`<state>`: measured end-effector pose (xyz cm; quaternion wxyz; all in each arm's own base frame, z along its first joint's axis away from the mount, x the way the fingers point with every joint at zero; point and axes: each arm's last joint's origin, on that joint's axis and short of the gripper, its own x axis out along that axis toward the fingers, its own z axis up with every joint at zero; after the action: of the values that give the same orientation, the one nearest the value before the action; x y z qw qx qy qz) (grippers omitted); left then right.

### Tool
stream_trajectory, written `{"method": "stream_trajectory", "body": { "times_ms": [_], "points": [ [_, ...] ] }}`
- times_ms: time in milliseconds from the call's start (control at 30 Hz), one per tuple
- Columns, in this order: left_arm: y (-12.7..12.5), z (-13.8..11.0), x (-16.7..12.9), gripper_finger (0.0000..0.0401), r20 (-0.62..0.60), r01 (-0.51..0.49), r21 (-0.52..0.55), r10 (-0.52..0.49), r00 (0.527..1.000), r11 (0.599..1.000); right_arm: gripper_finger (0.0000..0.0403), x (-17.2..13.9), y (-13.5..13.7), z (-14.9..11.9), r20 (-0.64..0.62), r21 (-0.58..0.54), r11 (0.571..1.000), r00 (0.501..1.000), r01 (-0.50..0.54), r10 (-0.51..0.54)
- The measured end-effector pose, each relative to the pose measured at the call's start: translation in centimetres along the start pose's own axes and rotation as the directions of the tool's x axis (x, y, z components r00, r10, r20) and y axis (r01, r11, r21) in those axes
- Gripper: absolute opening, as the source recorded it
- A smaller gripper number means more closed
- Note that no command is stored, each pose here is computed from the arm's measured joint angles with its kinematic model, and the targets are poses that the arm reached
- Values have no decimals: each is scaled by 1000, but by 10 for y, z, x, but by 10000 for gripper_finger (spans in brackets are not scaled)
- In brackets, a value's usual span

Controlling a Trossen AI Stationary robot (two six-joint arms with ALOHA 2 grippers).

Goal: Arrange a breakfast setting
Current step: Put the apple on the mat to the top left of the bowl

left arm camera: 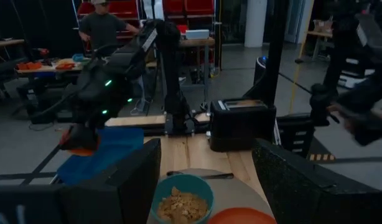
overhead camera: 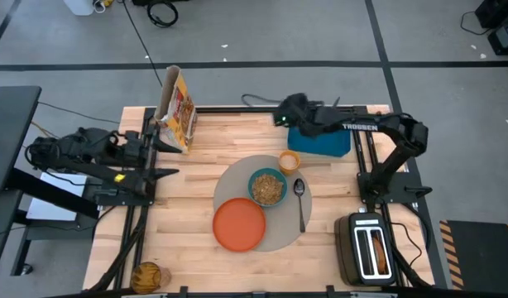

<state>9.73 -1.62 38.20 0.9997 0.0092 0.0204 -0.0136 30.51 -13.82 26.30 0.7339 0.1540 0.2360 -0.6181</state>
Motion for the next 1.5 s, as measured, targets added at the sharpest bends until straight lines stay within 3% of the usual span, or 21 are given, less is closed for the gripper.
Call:
{"method": "stream_trajectory", "body": {
  "times_ms": [133,267,467,633,867,1067,1167,1367,1500],
  "points": [
    [3,-8,-13,260,-59,-14,12,15,998,1000,330,-25,42,-9,114,-139,971,971,-194,210],
    [6,-18,-21,260,-93,-60,-8,59,994,998,330,-38,89,-30,211,-193,916,896,-353,390],
    [5,-48,-14,260,-152,-89,-12,87,985,996,330,-43,148,-74,323,-267,740,666,-617,672],
    [2,-81,-2,260,-222,-97,-26,89,971,995,330,-63,167,-99,316,-332,617,533,-713,785],
    [-5,-129,33,239,-70,-96,27,98,993,995,330,-96,177,-127,240,-437,494,432,-752,870],
    [-8,-158,44,205,57,-93,-32,95,994,995,330,-122,179,-140,240,-500,439,368,-747,898],
    [-9,-166,46,193,109,-45,-69,52,993,997,330,-130,179,-140,267,-534,427,334,-730,904],
    [-11,-170,51,185,215,-1,-127,29,976,992,331,-125,179,-135,277,-553,433,333,-712,901],
    [-13,-172,59,185,218,0,-129,29,976,992,330,-120,179,-132,275,-557,420,317,-716,907]
  ]
}}
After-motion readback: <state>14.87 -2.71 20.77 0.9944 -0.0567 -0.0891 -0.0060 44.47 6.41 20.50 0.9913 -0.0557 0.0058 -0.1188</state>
